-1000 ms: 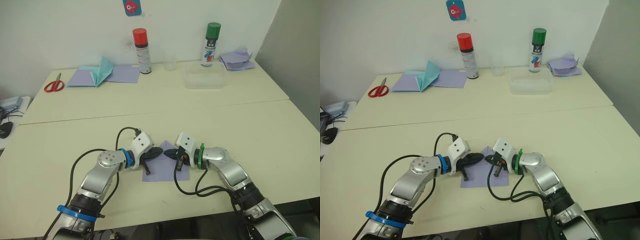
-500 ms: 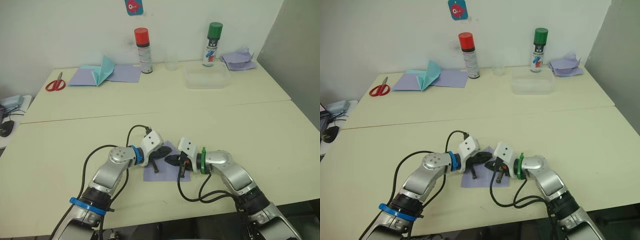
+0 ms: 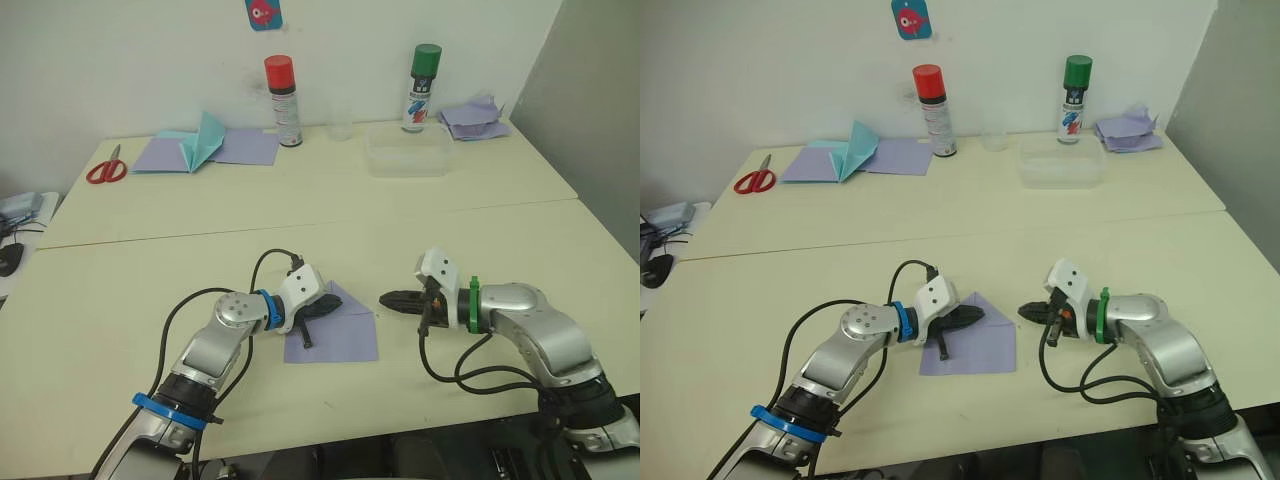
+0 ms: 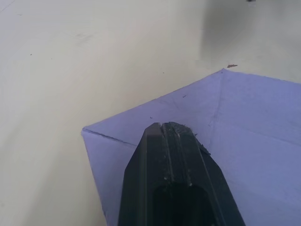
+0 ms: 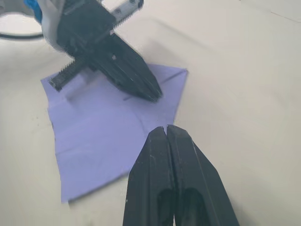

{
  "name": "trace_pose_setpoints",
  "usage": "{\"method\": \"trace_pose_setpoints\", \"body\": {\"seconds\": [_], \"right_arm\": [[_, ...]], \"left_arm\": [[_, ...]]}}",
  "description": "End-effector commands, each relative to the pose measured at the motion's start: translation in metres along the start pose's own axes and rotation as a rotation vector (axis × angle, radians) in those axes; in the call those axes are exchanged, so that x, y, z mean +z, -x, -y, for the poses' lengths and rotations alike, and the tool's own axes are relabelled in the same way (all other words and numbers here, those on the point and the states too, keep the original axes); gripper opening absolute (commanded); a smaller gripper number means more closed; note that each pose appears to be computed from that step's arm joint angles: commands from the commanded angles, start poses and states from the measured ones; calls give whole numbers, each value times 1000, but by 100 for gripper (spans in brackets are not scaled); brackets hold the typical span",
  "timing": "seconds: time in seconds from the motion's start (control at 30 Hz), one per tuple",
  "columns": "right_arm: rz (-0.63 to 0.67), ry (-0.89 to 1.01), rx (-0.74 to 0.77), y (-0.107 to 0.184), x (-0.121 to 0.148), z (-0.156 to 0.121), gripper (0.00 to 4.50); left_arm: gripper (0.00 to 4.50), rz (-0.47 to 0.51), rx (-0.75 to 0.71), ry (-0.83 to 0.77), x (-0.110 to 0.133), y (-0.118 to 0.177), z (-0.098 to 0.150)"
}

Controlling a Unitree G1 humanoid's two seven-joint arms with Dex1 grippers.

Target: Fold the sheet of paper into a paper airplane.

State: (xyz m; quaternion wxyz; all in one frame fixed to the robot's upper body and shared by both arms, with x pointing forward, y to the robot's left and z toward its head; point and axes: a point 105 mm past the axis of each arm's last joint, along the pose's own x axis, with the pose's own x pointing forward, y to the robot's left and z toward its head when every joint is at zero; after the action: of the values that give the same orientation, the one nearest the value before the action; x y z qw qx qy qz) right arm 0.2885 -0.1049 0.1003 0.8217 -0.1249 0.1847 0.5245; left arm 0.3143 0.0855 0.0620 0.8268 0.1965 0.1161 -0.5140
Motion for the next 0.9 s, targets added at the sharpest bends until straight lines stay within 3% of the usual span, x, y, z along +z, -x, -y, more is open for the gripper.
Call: {"method": "trace_pose_setpoints", "body": {"seconds": [0.03, 0.2, 0.4, 0.5, 0.6, 0.77, 0.9], "right_arm": [[-76, 7, -2, 5, -13, 1, 0], [-132, -53, -4, -1, -18, 4, 0], [-87, -82, 10, -6, -5, 3, 0], [-70, -200, 13, -2, 0, 3, 58], [-58, -360, 25, -2, 4, 0, 156], [-95, -592, 46, -5, 4, -9, 156], [-129, -666, 37, -7, 0, -14, 156]], "left_arm": [[1, -80, 4, 34, -24, 1, 3], [1, -71, 8, 33, -21, -2, 1], [1, -64, 17, 35, -21, -2, -1], [0, -65, 16, 39, -23, -1, 1], [0, -62, 8, 42, -23, -1, 4], [0, -58, 7, 47, -23, -3, 6], [0, -57, 8, 50, -23, -3, 7]]}}
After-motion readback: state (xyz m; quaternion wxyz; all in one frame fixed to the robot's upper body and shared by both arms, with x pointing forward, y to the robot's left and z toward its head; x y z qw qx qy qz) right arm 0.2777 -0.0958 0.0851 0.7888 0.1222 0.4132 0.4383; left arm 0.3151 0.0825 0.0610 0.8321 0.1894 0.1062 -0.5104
